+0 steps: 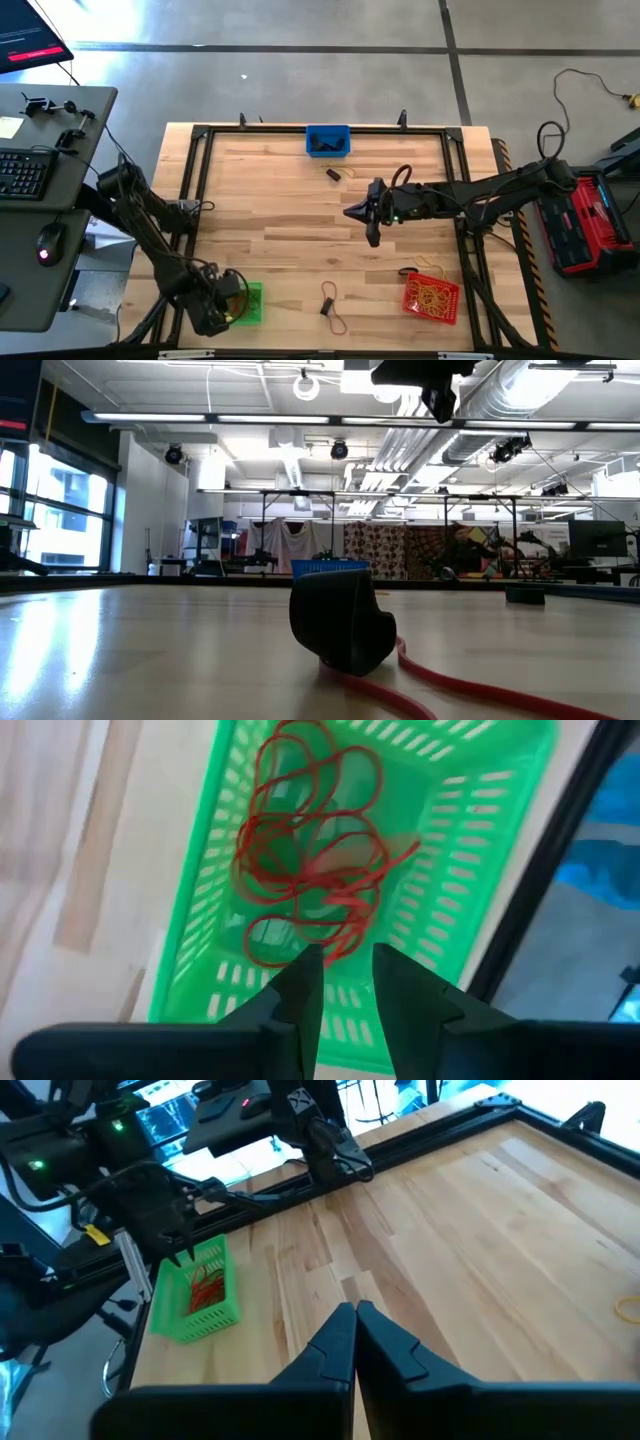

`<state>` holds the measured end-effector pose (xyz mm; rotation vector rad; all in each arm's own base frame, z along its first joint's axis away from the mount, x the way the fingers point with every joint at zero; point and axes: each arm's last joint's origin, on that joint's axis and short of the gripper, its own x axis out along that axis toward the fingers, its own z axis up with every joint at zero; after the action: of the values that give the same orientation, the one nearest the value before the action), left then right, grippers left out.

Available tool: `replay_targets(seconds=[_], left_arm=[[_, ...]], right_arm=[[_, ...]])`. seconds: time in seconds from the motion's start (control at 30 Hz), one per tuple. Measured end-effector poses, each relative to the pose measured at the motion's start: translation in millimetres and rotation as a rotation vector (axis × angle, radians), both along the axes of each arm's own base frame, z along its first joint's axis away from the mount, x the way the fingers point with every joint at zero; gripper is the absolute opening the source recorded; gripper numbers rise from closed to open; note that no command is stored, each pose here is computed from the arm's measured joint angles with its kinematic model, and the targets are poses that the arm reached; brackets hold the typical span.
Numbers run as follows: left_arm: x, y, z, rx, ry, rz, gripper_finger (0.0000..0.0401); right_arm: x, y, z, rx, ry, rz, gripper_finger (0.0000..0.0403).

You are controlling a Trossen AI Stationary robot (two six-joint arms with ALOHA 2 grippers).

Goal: Sort rubber bands into baskets
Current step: Put the black rubber band into the blue basket

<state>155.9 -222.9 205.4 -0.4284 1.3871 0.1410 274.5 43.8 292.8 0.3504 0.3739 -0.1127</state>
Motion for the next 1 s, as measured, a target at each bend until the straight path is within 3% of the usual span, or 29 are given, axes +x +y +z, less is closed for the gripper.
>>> replay_targets(seconds=[0.13, 0.27, 0.33, 0.5, 0.67, 0.77, 0.87, 1.0], left_arm=[[2, -1, 7, -0.035, -0.063, -0.028, 0.0073], [6, 0, 16, -0.036, -0.187, -0.052, 0.0031], [11, 3, 21, -0.024, -0.258, -0.054, 0.0009], [35, 18, 30, 0.011, -0.400, -0.059, 0.0002], [67, 39, 28, 0.002, -0.509, -0.100, 0.0000], [85, 55, 19, -0.055, -0.591, -0.108, 0.0000], [100, 74, 11, -0.099, -0.694, -0.085, 0.0000], [115, 101, 6, -0.078, -0.797, -0.024, 0.0000]], right_arm=[[0, -1, -1, 0.002, 0.008, -0.030, 0.0000], [-2, -2, -4, -0.001, 0.040, -0.035, 0.0000], [-3, -4, -7, 0.012, 0.071, -0.051, 0.0000], [-6, -13, -15, 0.041, 0.163, -0.100, 0.0000], [-13, -22, -26, 0.109, 0.302, -0.142, 0.0001], [-21, -28, -34, 0.156, 0.421, -0.164, 0.0005], [-30, -37, -42, 0.182, 0.553, -0.197, 0.0013], [-41, -52, -49, 0.222, 0.682, -0.234, 0.0029]])
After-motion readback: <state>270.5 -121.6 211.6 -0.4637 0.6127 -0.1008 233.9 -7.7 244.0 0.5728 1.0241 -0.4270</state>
